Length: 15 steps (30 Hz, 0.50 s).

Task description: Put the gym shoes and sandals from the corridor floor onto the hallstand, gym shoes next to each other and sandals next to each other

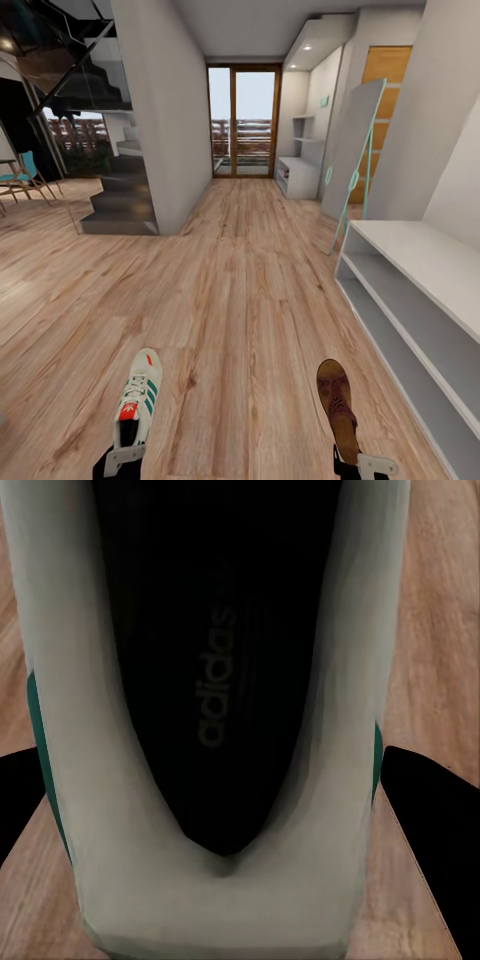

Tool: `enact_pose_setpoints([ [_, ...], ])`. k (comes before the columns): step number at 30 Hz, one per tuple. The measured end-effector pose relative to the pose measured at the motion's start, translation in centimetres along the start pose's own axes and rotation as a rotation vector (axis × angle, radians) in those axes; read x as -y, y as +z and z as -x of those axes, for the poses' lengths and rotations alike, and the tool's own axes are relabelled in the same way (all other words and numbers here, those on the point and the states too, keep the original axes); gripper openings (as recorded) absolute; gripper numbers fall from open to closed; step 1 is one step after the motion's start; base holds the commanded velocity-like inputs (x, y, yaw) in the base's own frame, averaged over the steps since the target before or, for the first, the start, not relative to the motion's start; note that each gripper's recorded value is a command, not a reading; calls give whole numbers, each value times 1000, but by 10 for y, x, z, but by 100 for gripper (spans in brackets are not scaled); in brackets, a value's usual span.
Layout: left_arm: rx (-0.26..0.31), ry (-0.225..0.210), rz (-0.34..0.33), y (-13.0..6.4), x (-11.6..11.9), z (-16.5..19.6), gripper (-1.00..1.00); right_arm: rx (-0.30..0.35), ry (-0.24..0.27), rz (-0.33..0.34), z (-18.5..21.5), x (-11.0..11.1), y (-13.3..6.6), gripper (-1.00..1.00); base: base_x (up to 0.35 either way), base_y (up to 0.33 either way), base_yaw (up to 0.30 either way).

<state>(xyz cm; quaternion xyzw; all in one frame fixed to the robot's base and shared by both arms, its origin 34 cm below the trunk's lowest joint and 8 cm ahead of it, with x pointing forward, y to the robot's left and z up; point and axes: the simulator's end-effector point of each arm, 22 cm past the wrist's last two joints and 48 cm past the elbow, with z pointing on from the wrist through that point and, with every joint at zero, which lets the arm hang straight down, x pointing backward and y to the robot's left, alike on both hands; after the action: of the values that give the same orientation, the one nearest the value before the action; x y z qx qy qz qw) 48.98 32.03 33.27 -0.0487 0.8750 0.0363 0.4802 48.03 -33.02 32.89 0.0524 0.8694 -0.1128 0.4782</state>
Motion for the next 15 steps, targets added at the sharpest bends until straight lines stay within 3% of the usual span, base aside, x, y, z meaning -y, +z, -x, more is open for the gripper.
enact_pose_setpoints([
  [15,0,-2,-1,0,1,0,-100,0,0,0,0,0,0,-100,338,0,0],
])
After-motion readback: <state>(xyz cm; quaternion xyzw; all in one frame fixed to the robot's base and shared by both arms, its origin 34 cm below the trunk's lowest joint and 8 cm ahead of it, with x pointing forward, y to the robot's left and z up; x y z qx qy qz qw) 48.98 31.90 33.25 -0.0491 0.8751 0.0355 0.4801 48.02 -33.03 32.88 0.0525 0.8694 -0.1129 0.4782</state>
